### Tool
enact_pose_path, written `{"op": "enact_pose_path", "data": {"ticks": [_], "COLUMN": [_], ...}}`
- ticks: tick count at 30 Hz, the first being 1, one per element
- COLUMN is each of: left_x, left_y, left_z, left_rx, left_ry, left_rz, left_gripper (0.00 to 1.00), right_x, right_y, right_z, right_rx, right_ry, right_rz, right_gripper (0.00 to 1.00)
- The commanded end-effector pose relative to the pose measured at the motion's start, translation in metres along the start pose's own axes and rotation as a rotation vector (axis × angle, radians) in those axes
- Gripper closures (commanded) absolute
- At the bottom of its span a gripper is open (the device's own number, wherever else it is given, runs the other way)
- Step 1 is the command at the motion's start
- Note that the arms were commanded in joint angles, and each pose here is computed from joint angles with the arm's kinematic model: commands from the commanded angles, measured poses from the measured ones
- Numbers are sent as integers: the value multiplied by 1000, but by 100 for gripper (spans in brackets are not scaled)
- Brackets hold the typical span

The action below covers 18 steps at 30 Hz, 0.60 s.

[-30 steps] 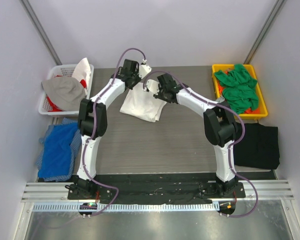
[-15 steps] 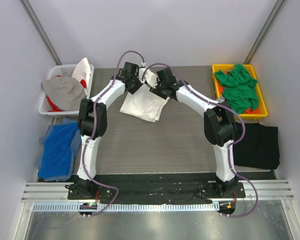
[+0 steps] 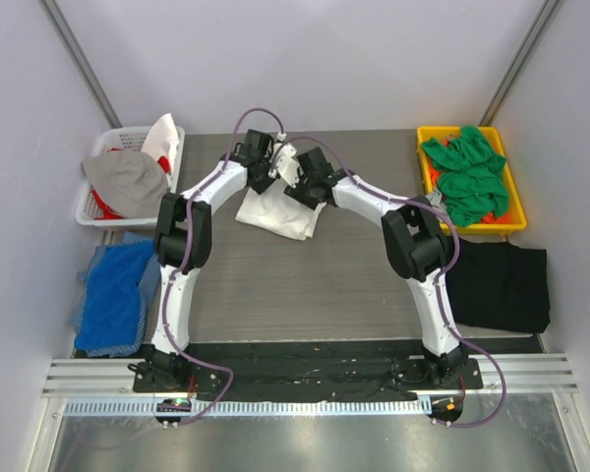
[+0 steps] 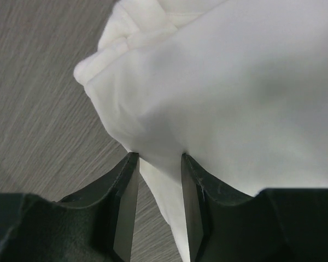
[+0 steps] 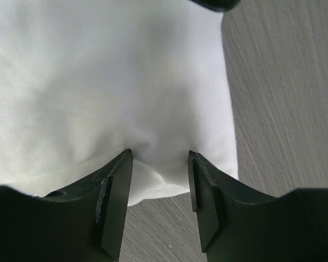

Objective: Fold and stack the t-shirts
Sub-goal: Fold the long partially folded tshirt into a neat square

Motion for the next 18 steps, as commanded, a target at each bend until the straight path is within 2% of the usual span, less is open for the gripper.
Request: {"op": "enact_pose_path", "data": {"ticks": [1, 7, 18], "left_x": [-7, -12, 16], "left_y": [11, 17, -23], "left_z": [-5, -5, 18], "left_rx": [3, 31, 98], "left_ry": [11, 7, -37], "left_rz": [25, 66, -4], "left_gripper": [60, 61, 61], "right_x": [-4, -13, 16], "right_y": [8, 3, -51], "right_z": [1, 0, -20], "right_rx": [-7, -40, -166], "right_ry": [20, 7, 87], "right_rz": [-3, 24, -66], "right_gripper": [47, 47, 47]}}
Point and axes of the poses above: each gripper's point midway between its finger pads, its own y axis out along the fingers, its own z axis along the line the jaws close on, x = y × z, the point moved 10 cm from there along -y, back along the fingers, and after that the axes turned 13 degrees about y, right-handed, at the moved point
